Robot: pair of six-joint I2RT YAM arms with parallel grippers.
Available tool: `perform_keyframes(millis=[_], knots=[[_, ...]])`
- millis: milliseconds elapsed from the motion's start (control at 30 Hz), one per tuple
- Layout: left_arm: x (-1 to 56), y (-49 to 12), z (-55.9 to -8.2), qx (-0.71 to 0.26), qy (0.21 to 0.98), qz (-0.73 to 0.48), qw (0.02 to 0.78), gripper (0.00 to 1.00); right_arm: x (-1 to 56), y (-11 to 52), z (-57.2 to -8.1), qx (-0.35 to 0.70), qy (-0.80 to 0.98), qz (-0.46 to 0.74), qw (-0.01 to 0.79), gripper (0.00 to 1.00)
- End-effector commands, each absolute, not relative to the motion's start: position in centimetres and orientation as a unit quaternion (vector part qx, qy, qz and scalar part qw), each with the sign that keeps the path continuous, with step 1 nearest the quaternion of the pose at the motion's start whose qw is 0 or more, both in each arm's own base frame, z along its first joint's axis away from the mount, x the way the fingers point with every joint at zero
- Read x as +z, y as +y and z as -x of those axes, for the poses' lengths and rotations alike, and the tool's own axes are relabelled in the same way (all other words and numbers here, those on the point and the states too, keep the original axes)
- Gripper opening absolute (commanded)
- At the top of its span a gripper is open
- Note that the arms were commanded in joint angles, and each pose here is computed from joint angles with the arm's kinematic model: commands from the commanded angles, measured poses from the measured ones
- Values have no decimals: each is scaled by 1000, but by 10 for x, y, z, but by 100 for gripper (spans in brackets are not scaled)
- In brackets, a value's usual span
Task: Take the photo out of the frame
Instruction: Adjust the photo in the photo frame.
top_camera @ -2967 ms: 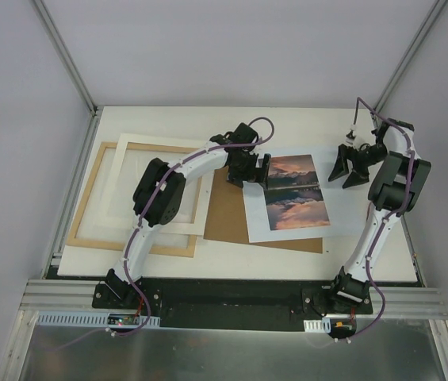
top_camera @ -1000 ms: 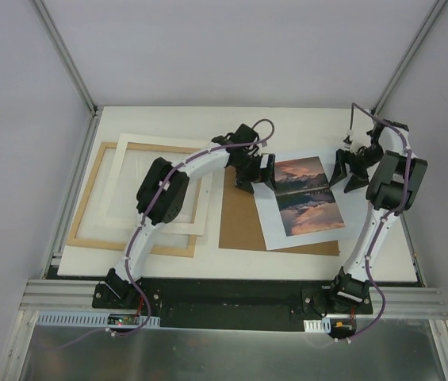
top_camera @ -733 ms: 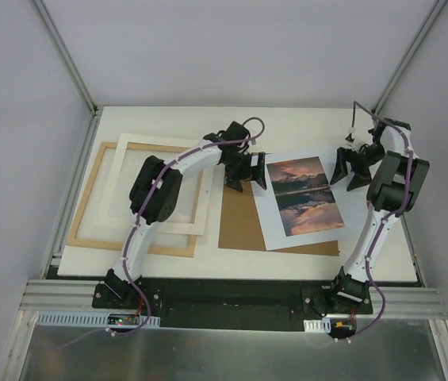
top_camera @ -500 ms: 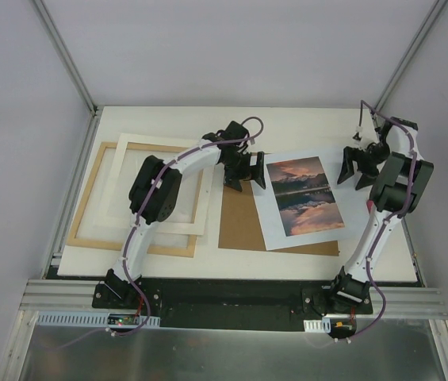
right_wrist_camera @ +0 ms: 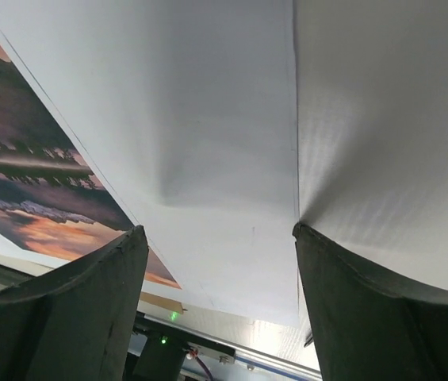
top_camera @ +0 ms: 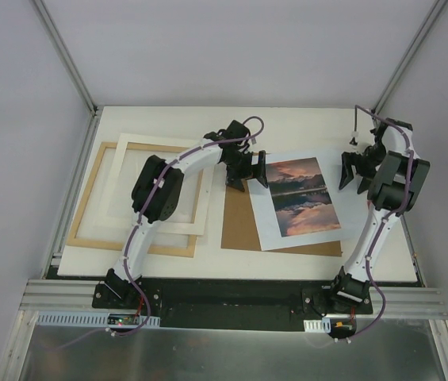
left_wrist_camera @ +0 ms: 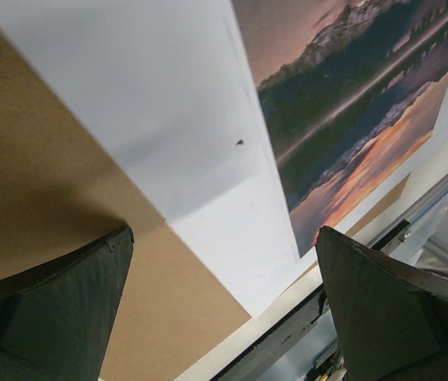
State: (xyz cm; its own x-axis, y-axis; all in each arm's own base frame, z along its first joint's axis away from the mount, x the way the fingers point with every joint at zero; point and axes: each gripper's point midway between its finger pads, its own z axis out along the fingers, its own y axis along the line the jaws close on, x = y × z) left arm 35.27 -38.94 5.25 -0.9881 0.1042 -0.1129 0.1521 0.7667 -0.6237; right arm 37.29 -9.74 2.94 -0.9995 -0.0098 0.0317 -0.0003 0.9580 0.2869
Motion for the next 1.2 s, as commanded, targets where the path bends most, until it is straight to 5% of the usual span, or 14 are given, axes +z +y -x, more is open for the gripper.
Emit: perform_keyframes(millis=[0,500,833,1167], knots=[[25,-393,-341,-326,943,-61,-1,99,37,-61,-360,-172,-983,-39,48,77],[37,-398,-339,-352,934,-64,-3,99,50,0,-351,-261,-960,-71,72,74],[89,-398,-345,-466,882,-73,0,99,43,14,-344,-276,-954,-75,87,74],[101,-385,-349,-485,871,-72,12,99,89,24,-355,-411,-911,-10,31,58]])
